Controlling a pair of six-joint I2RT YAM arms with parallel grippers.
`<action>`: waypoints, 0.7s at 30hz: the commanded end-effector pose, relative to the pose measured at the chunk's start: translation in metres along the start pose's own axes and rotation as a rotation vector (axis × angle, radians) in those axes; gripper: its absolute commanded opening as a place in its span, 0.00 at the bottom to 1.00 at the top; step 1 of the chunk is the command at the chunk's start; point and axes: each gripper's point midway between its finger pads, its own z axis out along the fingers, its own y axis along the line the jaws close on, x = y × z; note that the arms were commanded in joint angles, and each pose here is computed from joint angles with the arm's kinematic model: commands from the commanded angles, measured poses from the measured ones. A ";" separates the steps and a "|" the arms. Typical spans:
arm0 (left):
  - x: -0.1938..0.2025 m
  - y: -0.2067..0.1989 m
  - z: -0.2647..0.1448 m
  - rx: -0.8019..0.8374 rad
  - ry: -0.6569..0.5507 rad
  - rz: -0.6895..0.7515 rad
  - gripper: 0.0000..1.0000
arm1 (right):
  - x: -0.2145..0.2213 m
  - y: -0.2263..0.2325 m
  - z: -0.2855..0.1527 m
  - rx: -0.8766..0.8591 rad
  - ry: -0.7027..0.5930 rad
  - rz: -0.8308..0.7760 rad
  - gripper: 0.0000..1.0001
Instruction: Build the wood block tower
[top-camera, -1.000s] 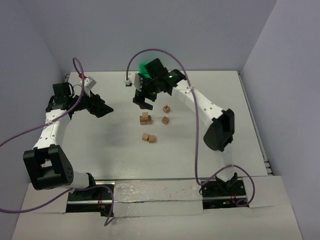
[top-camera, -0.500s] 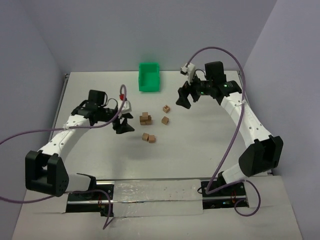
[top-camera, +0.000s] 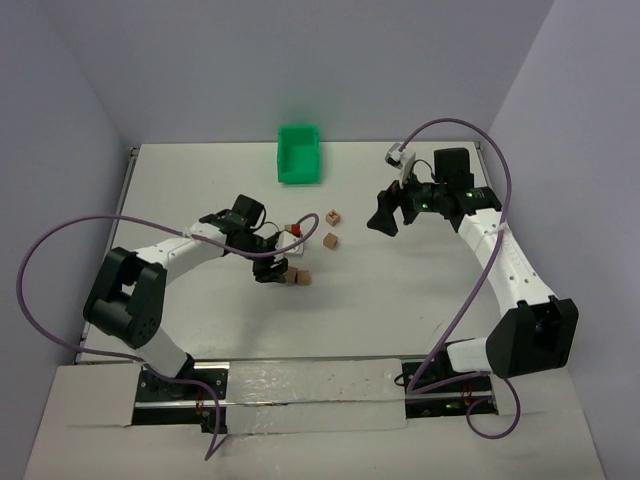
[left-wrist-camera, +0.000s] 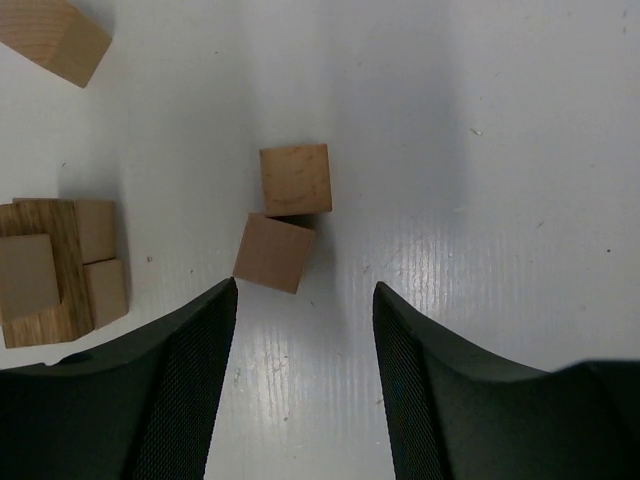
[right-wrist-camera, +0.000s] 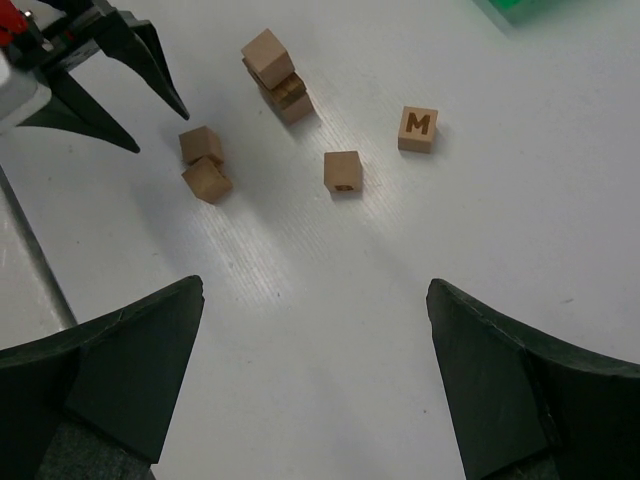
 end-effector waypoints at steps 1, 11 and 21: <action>0.010 0.015 0.010 -0.049 0.039 0.083 0.63 | -0.008 0.002 0.001 -0.021 -0.043 -0.008 1.00; 0.011 0.030 0.022 -0.081 0.058 0.098 0.68 | -0.006 0.010 -0.002 -0.047 -0.053 -0.017 1.00; 0.010 0.028 0.033 -0.070 0.087 0.154 0.67 | 0.000 0.012 0.000 -0.061 -0.043 -0.020 1.00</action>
